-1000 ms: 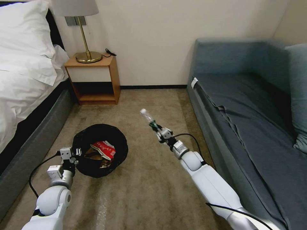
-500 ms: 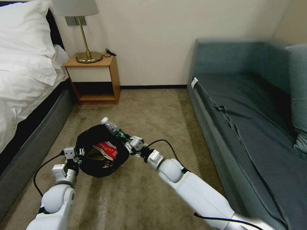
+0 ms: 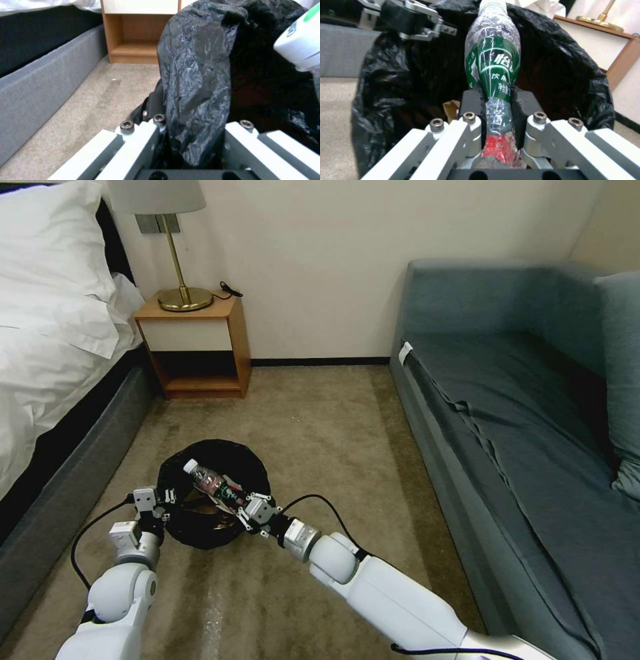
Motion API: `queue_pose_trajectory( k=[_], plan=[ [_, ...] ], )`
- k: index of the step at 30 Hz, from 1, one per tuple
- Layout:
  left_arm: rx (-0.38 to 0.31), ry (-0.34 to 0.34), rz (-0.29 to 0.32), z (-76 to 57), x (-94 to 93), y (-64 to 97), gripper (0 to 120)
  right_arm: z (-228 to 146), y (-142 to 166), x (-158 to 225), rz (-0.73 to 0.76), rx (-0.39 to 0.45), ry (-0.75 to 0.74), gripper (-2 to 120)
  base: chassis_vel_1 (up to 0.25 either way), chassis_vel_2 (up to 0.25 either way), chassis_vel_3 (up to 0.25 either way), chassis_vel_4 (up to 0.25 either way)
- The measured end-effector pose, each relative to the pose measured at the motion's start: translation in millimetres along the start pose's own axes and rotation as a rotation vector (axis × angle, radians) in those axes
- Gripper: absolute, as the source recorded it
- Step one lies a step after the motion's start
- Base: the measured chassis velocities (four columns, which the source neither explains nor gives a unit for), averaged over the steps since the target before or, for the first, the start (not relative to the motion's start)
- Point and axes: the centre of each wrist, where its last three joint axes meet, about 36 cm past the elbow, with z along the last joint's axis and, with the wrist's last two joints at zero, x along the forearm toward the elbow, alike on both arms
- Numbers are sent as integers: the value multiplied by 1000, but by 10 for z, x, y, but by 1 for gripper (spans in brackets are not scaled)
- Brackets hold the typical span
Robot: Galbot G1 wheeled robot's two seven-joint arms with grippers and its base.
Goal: Pick up the trash bin, then pick up the garbage on the floor and place it into the trash bin.
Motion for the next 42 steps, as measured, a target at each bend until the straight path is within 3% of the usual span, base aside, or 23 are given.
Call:
queue_pose_trajectory(
  k=[5, 13, 14, 16, 20, 22, 26, 28, 34, 36, 41, 42],
  plan=[
    [8, 2, -1, 22, 13, -15, 4, 61, 18, 20, 48, 5, 16, 13, 0, 0, 0, 0],
    [22, 20, 11, 167, 72, -167, 4, 79, 55, 82, 67, -4, 20, 44, 0, 0, 0, 0],
    [22, 20, 11, 167, 72, -167, 4, 79, 55, 82, 67, -4, 20, 44, 0, 0, 0, 0],
    [20, 13, 13, 146, 78, -190, 4, 62, 69, 113, 68, -7, 14, 57, 0, 0, 0, 0],
    [20, 10, 14, 121, 83, -205, 4, 28, 61, 128, 71, -9, 5, 65, 0, 0, 0, 0],
    [19, 9, 17, 87, 83, -227, 4, -40, 20, 133, 80, -8, -14, 79, 0, 0, 0, 0],
    [20, 8, 16, 56, 77, -237, 4, -138, -66, 120, 104, -17, -40, 87, 0, 0, 0, 0],
    [22, 7, 11, 19, 63, -251, 4, -333, -259, 91, 151, -26, -84, 98, 0, 0, 0, 0],
    [29, 2, 3, -29, 49, -261, 4, -613, -631, 112, 239, -46, -145, 100, 0, 0, 0, 0],
    [42, -8, -5, -88, 69, -269, 4, -738, -1051, 277, 341, -56, -176, 100, 0, 0, 0, 0],
    [51, -14, -8, -145, 82, -286, 4, -741, -1401, 526, 443, -94, -173, 100, 0, 0, 0, 0],
    [63, -26, -23, -213, 54, -322, 4, -532, -1656, 824, 547, -169, -95, 100, 0, 0, 0, 0]
  ],
)
